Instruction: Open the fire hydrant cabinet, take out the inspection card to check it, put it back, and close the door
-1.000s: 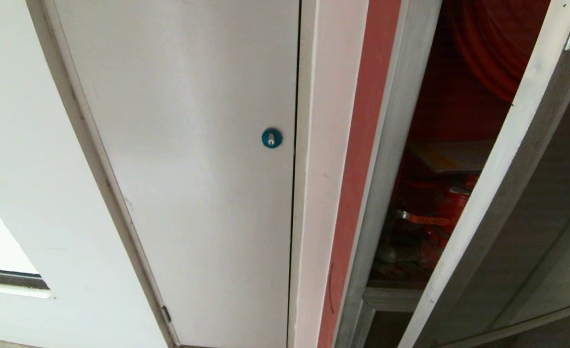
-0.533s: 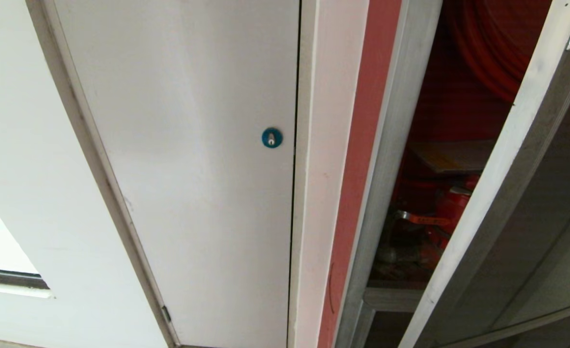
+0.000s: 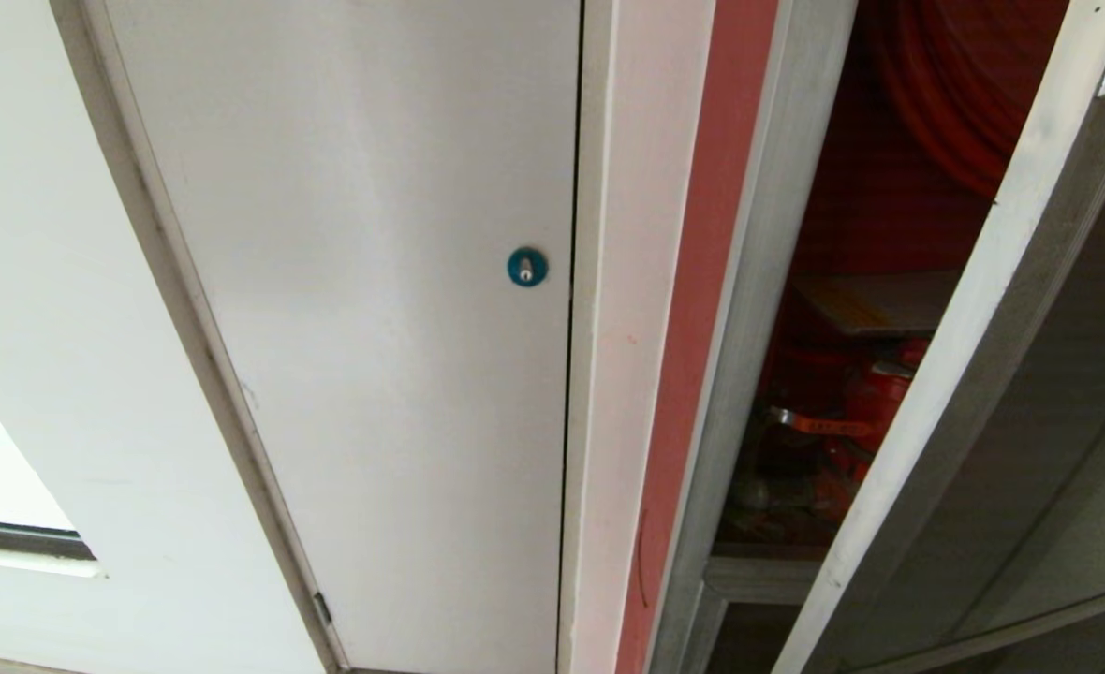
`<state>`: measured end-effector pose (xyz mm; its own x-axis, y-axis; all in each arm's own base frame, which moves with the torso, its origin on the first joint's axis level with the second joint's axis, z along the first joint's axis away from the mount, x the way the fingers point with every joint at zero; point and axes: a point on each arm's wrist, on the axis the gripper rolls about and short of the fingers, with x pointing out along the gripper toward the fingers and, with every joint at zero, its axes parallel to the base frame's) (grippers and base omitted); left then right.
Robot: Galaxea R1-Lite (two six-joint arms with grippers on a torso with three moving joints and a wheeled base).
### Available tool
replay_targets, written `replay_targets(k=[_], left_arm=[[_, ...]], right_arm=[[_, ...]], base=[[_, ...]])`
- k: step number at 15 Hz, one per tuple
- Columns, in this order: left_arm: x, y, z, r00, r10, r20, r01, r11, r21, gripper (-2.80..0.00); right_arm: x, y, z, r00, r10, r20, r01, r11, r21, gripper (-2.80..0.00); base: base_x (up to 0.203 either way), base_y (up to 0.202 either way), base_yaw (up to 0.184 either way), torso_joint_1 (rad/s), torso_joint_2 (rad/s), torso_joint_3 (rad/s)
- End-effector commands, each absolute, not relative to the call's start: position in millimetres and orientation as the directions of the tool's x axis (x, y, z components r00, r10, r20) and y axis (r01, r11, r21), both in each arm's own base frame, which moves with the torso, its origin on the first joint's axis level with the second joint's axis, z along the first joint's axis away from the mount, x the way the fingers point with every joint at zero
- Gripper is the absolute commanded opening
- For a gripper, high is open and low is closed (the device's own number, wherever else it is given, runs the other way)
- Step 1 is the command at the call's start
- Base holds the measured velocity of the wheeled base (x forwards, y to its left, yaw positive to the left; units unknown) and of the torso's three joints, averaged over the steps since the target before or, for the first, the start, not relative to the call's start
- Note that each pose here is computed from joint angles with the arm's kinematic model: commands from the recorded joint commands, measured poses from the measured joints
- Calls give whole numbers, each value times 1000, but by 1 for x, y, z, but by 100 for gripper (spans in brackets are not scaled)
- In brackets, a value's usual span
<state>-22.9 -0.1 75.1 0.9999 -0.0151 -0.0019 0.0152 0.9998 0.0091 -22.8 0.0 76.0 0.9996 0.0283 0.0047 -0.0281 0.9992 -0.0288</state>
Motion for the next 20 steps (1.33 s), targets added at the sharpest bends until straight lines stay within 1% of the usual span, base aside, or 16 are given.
replay_targets(k=[1,4,6,7,8,10,12,13,14,15,17,19,20], left_arm=[[-23,0,75,1000,-15,-3,15,1000,11,-280],[-23,0,75,1000,-16,-2,16,1000,20,-280],[-23,0,76,1000,-19,8,18,998,61,-280],[-25,0,84,999,-32,30,30,997,71,-280],[-28,-1,100,995,-67,67,63,996,66,-280],[-23,-3,139,986,-158,57,158,987,14,-280],[4,-6,185,966,-258,-33,256,965,-63,-280],[25,-8,207,939,-335,-77,327,939,-103,-280],[46,-10,226,900,-423,-110,407,902,-143,-280],[70,-15,245,840,-527,-130,501,845,-188,-280],[111,-34,270,674,-723,-154,677,687,-265,-280],[149,-66,278,496,-848,-186,783,529,-326,-280],[163,-84,277,422,-886,-193,817,464,-342,-280]], right_arm=[[-22,0,75,1000,29,-2,-29,999,-19,-280],[-22,0,75,1000,28,0,-28,1000,1,-280],[-22,0,75,1000,28,0,-28,1000,2,-280],[-22,0,75,1000,28,0,-28,1000,2,-280],[-22,0,75,1000,28,0,-28,1000,2,-280],[-22,0,75,1000,28,2,-28,1000,2,-280],[-22,0,75,1000,28,1,-28,1000,2,-280],[-22,0,75,1000,28,1,-28,1000,2,-280],[-22,0,75,1000,28,0,-28,1000,2,-280],[-22,0,75,1000,28,1,-28,1000,2,-280],[-22,0,75,1000,28,0,-28,1000,2,-280],[-22,0,75,1000,28,0,-28,1000,2,-280],[-22,0,75,1000,28,1,-28,1000,2,-280]], base=[[0,0,0,0,0,0],[0,0,0,0,0,0],[0,0,0,0,0,0],[0,0,0,0,0,0],[0,0,0,0,0,0],[0,0,0,0,0,0],[0,0,0,0,0,0],[0,0,0,0,0,0],[0,0,0,0,0,0],[0,0,0,0,0,0],[0,0,0,0,0,0],[0,0,0,0,0,0],[0,0,0,0,0,0]])
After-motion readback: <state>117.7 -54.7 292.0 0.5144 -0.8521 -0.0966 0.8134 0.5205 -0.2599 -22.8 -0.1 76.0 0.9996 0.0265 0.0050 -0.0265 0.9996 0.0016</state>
